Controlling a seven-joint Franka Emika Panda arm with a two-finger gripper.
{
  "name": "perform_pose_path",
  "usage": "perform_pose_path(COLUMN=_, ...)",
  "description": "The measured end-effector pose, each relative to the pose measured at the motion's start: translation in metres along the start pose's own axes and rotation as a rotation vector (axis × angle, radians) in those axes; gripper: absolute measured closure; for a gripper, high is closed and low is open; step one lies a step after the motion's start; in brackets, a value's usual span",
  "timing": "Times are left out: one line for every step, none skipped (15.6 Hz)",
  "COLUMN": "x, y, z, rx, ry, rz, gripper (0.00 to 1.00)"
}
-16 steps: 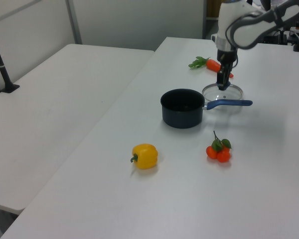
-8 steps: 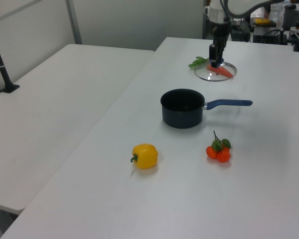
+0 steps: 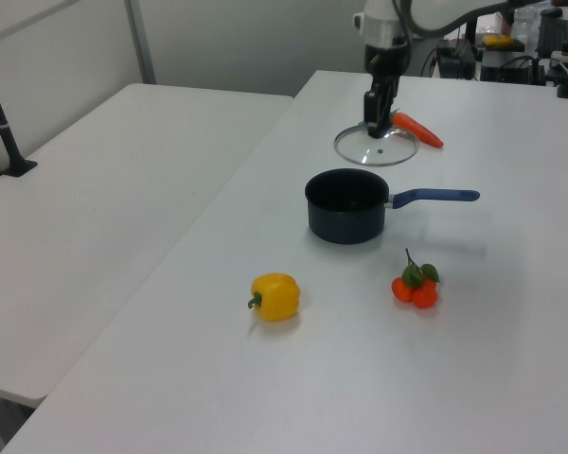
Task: Close lid
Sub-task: 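Lift the glass lid and carry it over the navy saucepan, then lower the lid onto the saucepan rim and settle it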
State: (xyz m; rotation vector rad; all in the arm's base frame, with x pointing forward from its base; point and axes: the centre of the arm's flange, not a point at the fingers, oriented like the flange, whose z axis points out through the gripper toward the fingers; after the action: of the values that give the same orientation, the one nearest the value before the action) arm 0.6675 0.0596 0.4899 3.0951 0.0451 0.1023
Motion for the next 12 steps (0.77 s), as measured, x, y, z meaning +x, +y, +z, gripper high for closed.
perform_pose_path(x=0.004, y=-0.01, z=0.007, rx=0.0, ry=-0.006, rz=-0.011, gripper=0.38)
perform_pose_path(x=0.008, y=-0.019, z=0.016, rx=-0.002, ry=-0.015, rz=-0.025, gripper=0.38)
perform_pose_path(x=0.011, y=-0.028, z=0.026, rx=-0.007, ry=-0.026, rz=-0.039, gripper=0.38)
perform_pose_path(x=0.013, y=-0.035, z=0.035, rx=-0.011, ry=-0.034, rz=-0.051, gripper=0.38)
perform_pose_path(x=0.015, y=-0.041, z=0.041, rx=-0.013, ry=-0.039, rz=-0.06, gripper=0.38)
perform_pose_path(x=0.017, y=-0.046, z=0.045, rx=-0.015, ry=-0.041, rz=-0.066, gripper=0.38)
perform_pose_path(x=0.019, y=-0.048, z=0.046, rx=-0.015, ry=-0.039, rz=-0.068, gripper=0.38)
perform_pose_path(x=0.021, y=-0.048, z=0.047, rx=-0.014, ry=-0.033, rz=-0.068, gripper=0.38)
perform_pose_path(x=0.023, y=-0.048, z=0.047, rx=-0.013, ry=-0.021, rz=-0.068, gripper=0.38)
perform_pose_path(x=0.024, y=-0.048, z=0.047, rx=-0.012, ry=-0.013, rz=-0.068, gripper=0.38)
perform_pose_path(x=0.025, y=-0.048, z=0.049, rx=-0.011, ry=-0.008, rz=-0.068, gripper=0.39)
perform_pose_path(x=0.026, y=-0.049, z=0.051, rx=-0.011, ry=-0.006, rz=-0.068, gripper=0.39)
